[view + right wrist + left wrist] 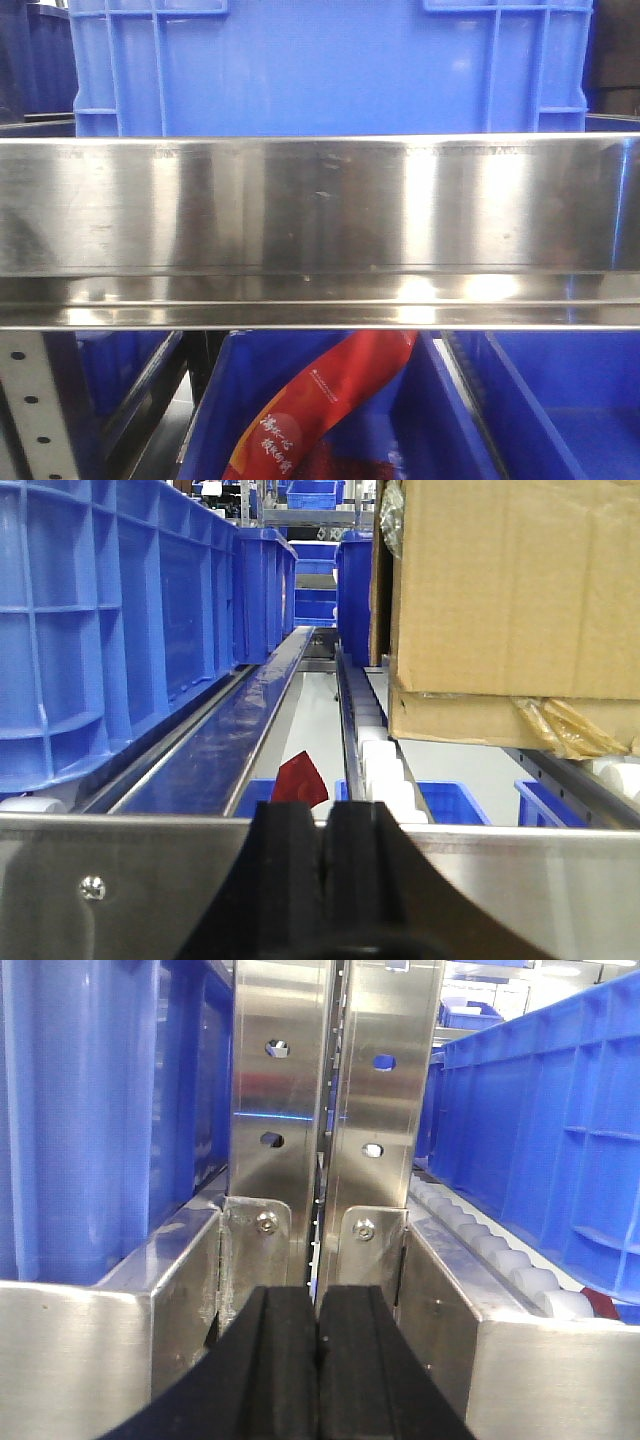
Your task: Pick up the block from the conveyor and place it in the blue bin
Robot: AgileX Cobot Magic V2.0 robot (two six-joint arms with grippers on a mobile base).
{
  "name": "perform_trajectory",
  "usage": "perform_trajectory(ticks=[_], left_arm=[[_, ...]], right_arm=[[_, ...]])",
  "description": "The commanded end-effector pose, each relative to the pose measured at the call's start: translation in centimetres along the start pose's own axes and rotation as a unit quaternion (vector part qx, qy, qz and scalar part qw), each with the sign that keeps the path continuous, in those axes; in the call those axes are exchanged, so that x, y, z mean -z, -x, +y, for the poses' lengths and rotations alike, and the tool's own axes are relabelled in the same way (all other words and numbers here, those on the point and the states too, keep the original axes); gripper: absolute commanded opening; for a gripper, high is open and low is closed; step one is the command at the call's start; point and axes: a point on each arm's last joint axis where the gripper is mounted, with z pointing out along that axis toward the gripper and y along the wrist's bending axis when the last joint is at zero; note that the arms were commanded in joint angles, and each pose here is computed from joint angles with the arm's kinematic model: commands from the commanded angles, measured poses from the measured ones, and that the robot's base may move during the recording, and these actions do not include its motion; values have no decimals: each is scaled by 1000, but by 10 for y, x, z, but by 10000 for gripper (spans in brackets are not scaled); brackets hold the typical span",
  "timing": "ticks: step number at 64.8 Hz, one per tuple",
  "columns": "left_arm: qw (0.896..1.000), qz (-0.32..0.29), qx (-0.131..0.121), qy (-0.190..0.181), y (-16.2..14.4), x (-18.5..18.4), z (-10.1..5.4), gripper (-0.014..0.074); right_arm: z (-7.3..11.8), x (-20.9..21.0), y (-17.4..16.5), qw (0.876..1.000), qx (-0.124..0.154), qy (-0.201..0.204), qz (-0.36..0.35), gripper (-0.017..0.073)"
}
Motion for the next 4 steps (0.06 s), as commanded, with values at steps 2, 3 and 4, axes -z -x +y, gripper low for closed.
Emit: perform_trajectory(ticks=[2,3,4], left_arm=[[1000,-12,1,1,3,1,0,-111],[1000,-12,1,1,3,1,0,-111],[1000,-12,1,1,3,1,0,-111]], right_arm=[[-1,0,2,1000,5,-5,-15,-162],[-1,0,2,1000,5,-5,-15,-162],[-1,0,2,1000,5,-5,-15,-162]])
